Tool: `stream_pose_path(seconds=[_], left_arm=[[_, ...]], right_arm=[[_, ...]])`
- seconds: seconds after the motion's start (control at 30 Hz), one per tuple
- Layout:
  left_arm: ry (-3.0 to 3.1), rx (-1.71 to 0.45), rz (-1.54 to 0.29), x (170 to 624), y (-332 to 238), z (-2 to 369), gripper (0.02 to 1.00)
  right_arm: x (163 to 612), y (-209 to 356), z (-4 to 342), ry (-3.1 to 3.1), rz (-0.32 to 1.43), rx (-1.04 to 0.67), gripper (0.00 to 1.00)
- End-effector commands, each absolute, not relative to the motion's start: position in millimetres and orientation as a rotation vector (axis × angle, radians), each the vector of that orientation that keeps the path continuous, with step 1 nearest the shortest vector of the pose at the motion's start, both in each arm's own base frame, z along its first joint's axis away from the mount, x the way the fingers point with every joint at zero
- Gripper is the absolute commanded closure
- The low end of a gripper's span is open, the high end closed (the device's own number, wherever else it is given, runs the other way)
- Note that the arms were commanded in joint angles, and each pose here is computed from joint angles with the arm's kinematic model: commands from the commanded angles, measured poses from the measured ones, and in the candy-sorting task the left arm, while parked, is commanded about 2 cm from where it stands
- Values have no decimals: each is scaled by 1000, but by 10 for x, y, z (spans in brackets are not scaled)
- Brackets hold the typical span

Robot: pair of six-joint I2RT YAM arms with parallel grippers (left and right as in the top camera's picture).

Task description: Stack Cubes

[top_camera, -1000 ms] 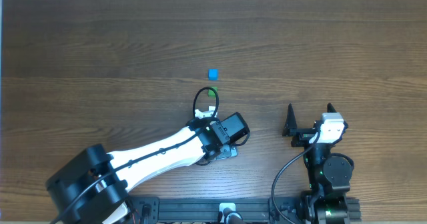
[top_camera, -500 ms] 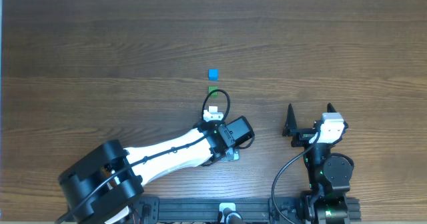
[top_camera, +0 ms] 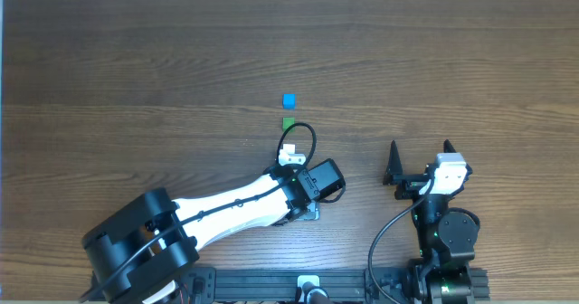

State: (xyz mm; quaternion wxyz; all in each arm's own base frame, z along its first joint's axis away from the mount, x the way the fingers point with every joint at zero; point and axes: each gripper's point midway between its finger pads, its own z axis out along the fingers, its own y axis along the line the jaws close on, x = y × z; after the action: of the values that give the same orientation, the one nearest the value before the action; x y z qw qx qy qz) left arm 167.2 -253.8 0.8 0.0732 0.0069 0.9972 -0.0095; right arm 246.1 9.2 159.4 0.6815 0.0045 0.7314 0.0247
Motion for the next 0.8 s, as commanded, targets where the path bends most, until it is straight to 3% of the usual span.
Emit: stream_pose_path(seconds=[0.03,0.37,0.8], left_arm=[[2978,20,-4,1722,-2529,15,338],[2978,19,-4,1725,-2529,15,595],[2978,18,-4,1725,-2529,15,794]], right_arm=[[2460,116,1573,1643,58,-5,7],[2460,116,1572,1643,58,-6,7],[2460,116,1573,1643,58,-5,7]])
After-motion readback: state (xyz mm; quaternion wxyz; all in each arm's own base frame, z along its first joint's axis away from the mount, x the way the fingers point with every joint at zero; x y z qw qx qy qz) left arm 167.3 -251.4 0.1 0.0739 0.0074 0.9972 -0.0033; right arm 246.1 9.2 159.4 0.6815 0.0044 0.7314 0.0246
